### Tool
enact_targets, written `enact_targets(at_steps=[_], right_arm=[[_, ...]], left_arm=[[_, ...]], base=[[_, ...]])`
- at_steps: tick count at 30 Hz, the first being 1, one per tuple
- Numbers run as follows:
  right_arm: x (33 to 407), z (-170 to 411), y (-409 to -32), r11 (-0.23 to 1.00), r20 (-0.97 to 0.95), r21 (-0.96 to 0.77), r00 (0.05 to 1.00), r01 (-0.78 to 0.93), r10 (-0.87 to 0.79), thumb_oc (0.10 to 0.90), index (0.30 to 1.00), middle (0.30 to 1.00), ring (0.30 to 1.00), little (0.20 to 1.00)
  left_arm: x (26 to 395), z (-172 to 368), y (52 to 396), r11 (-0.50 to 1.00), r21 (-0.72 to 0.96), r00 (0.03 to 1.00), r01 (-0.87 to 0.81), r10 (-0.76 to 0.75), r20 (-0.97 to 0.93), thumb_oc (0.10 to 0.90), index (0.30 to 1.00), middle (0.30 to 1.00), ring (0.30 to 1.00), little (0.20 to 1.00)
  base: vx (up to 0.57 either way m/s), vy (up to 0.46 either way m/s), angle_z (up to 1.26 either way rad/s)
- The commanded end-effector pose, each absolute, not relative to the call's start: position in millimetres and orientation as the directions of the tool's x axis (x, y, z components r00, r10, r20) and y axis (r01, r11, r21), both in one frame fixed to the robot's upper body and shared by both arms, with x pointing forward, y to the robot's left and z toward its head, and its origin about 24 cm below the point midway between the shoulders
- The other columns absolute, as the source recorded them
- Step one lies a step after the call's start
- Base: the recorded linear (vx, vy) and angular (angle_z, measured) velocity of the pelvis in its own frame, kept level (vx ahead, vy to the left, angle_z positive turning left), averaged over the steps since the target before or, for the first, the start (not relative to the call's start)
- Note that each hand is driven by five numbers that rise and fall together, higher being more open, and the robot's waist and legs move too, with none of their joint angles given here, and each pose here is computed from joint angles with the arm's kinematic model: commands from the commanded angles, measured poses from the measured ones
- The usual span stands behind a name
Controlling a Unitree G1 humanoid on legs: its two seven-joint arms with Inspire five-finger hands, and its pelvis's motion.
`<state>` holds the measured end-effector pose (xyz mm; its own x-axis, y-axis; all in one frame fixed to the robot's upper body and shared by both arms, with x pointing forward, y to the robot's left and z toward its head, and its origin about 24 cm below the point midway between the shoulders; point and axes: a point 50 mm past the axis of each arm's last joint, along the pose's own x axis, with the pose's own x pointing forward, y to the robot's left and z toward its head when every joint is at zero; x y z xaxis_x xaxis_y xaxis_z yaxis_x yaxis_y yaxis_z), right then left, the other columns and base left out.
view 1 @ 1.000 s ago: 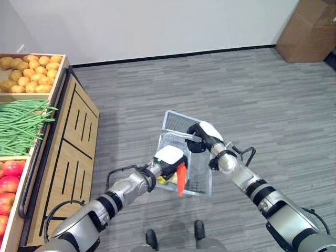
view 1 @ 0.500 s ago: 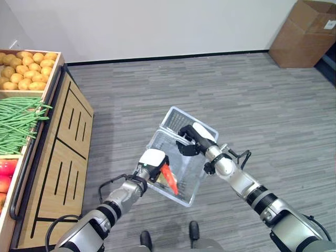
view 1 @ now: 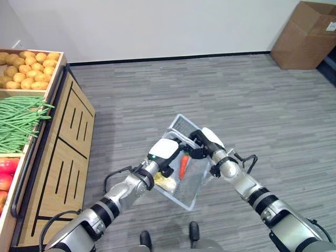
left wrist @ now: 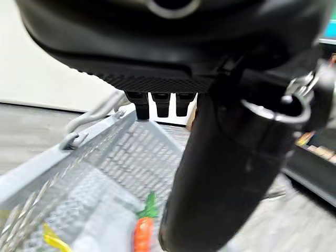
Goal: Get the vegetables into the basket
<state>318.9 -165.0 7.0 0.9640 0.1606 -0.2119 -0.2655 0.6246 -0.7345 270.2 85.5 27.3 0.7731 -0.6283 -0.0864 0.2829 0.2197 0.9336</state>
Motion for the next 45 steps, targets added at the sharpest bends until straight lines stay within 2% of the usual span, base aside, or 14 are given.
enact_targets(at_steps=[1,5,8,11,14,18,19,20,24,31,32,33,34,45], right_arm=[[351.4,52.1,-161.6,0.668,-0.004,-0.741,0.994,-0.074,0.106,0.4,0.3,0.3,0.3,0.3],[348.7,35.2,-181.5,0.64,-0.085,-0.764,0.996,-0.083,0.027,0.4,0.3,0.3,0.3,0.3],[333.1,5.2,-213.6,0.635,-0.217,-0.766,0.971,-0.104,-0.103,0.4,0.3,0.3,0.3,0.3],[316.4,-15.9,-233.2,0.654,-0.304,-0.748,0.934,-0.112,-0.187,0.4,0.3,0.3,0.3,0.3],[299.0,-30.6,-249.2,0.655,-0.357,-0.745,0.905,-0.127,-0.231,0.4,0.3,0.3,0.3,0.3],[262.0,-57.0,-278.9,0.687,-0.454,-0.718,0.822,-0.109,-0.344,0.4,0.3,0.3,0.3,0.3],[242.0,-68.2,-291.9,0.694,-0.494,-0.713,0.774,-0.099,-0.397,0.4,0.3,0.3,0.3,0.3],[236.6,-70.4,-295.6,0.697,-0.5,-0.711,0.762,-0.09,-0.412,0.4,0.3,0.3,0.3,0.3],[190.2,-86.8,-326.3,0.661,-0.562,-0.743,0.639,-0.11,-0.525,0.4,0.3,0.3,0.3,0.3],[160.4,-87.6,-351.3,0.616,-0.563,-0.78,0.559,-0.114,-0.609,0.4,0.3,0.3,0.3,0.3],[154.5,-87.6,-355.8,0.614,-0.565,-0.782,0.54,-0.109,-0.623,0.48,0.413,0.413,0.413,0.413],[150.4,-86.9,-359.8,0.613,-0.567,-0.783,0.526,-0.105,-0.634,0.647,0.646,0.646,0.646,0.646],[145.1,-87.6,-362.7,0.616,-0.572,-0.781,0.505,-0.097,-0.646,0.9,1.0,1.0,1.0,1.0],[110.8,-95.8,-370.9,0.665,-0.628,-0.745,0.387,-0.049,-0.675,0.9,1.0,1.0,1.0,1.0]], left_arm=[[256.6,78.4,49.7,0.427,0.826,0.591,0.368,-0.793,0.146,0.9,1.0,1.0,1.0,1.0],[248.3,80.4,61.8,0.54,0.671,0.621,0.509,-0.77,0.148,0.9,1.0,1.0,1.0,1.0],[240.9,65.5,92.6,0.718,0.331,0.734,0.612,-0.672,0.102,0.9,1.0,1.0,1.0,1.0],[233.6,38.1,121.6,0.832,0.055,0.834,0.552,-0.552,0.0,0.9,1.0,1.0,1.0,1.0],[223.5,13.5,144.5,0.875,-0.035,0.868,0.483,-0.484,-0.11,0.9,1.0,1.0,1.0,1.0],[207.6,-24.8,184.7,0.92,0.111,0.897,0.377,-0.333,-0.29,0.9,1.0,1.0,1.0,1.0],[196.7,-56.1,205.6,0.954,0.155,0.893,0.256,-0.172,-0.416,0.9,1.0,1.0,1.0,1.0],[193.3,-63.1,208.8,0.955,0.18,0.887,0.236,-0.137,-0.44,0.9,1.0,1.0,1.0,1.0],[142.1,-125.1,242.5,0.913,0.372,0.697,0.166,0.158,-0.699,0.9,1.0,1.0,1.0,1.0],[89.4,-151.1,258.0,0.897,0.419,0.474,0.14,0.311,-0.824,0.9,1.0,1.0,1.0,1.0],[83.0,-153.3,257.7,0.9,0.415,0.448,0.135,0.318,-0.836,0.9,1.0,1.0,1.0,1.0],[78.8,-154.3,258.1,0.902,0.412,0.434,0.131,0.322,-0.841,0.9,1.0,1.0,1.0,1.0],[75.4,-155.1,258.2,0.903,0.41,0.421,0.128,0.324,-0.847,0.9,1.0,1.0,1.0,1.0],[62.4,-160.0,252.4,0.926,0.368,0.368,0.081,0.316,-0.875,0.9,1.0,1.0,1.0,1.0]], base=[[0.0,0.018,0.05],[0.0,0.019,0.07],[0.0,0.012,0.07],[0.0,-0.001,0.08],[0.0,-0.013,0.05],[0.01,-0.018,0.09],[0.0,-0.019,0.2],[-0.01,-0.025,0.17],[-0.01,-0.038,0.07],[0.0,-0.028,0.0],[0.0,-0.034,-0.07],[0.0,-0.036,-0.07],[0.01,-0.033,-0.01],[0.0,-0.006,0.0]])
